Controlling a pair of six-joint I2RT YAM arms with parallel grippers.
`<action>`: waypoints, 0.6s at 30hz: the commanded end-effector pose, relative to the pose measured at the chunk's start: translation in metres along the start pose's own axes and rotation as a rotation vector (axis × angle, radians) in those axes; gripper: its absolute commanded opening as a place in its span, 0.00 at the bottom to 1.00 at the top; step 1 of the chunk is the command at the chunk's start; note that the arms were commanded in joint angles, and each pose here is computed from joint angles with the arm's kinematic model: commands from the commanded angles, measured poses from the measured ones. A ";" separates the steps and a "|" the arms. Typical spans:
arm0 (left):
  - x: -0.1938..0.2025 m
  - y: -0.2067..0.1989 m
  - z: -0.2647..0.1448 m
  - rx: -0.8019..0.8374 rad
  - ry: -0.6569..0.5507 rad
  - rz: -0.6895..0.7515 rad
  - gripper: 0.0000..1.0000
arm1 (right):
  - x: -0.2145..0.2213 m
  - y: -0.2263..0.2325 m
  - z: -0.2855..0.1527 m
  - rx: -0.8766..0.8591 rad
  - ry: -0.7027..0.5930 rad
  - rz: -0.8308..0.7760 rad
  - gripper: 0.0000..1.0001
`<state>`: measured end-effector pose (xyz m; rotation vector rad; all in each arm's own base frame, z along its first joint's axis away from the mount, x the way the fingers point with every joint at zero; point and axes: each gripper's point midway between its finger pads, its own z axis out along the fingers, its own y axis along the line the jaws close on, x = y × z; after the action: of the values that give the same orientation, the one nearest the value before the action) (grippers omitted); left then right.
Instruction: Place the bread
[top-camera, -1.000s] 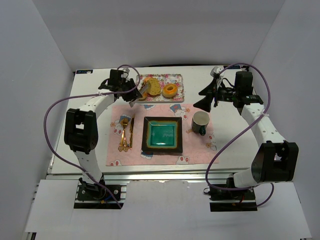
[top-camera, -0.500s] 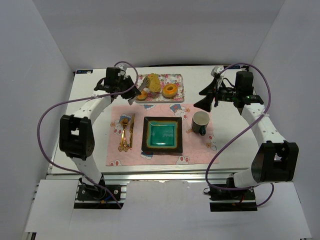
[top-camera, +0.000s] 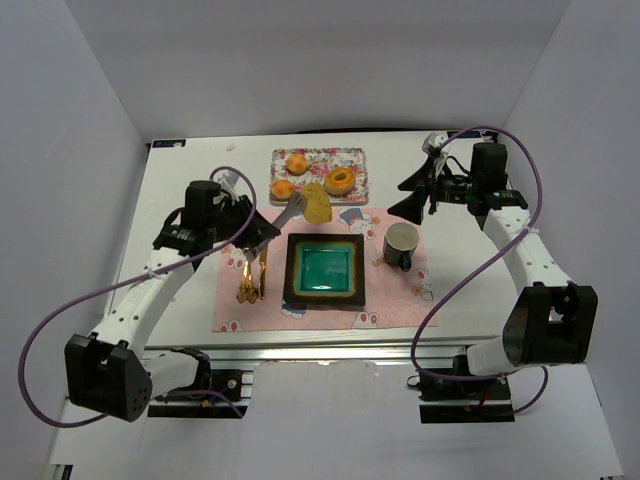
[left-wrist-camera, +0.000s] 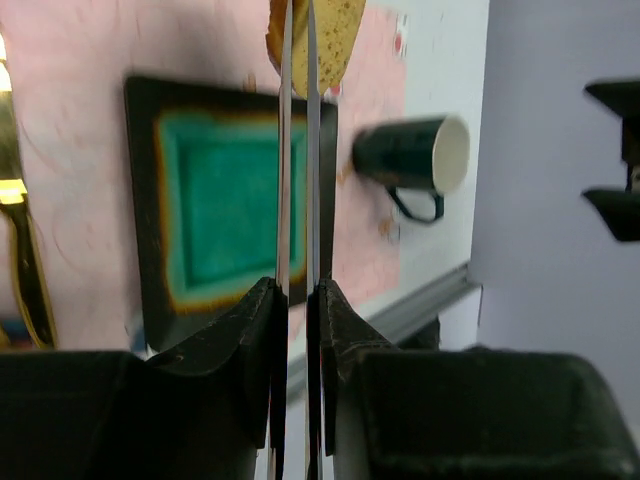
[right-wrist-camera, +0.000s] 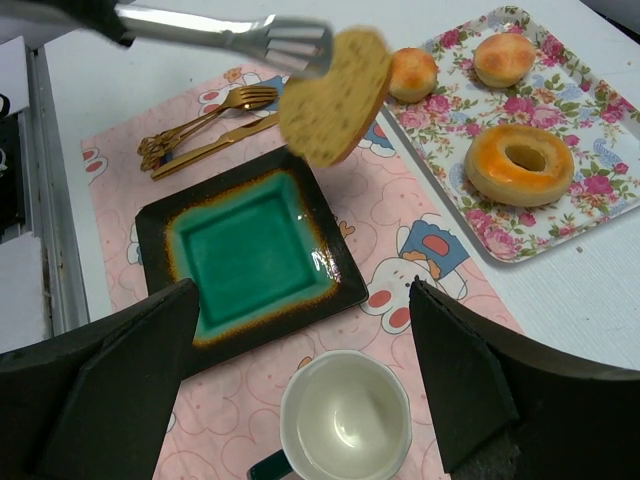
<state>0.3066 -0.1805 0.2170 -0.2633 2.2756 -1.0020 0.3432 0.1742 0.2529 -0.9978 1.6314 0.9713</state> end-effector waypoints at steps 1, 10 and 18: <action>0.042 -0.011 -0.022 0.024 0.117 -0.066 0.00 | -0.015 0.001 -0.003 -0.015 -0.026 -0.045 0.89; 0.110 -0.013 -0.018 0.036 0.292 -0.078 0.05 | -0.016 0.001 -0.003 -0.015 -0.030 -0.033 0.89; 0.111 0.001 -0.005 -0.035 0.304 -0.029 0.36 | -0.017 0.004 -0.005 -0.010 -0.031 -0.039 0.89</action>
<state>0.2107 -0.2223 0.1599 -0.2083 2.5994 -1.1007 0.3425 0.1746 0.2531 -0.9950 1.6334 0.9793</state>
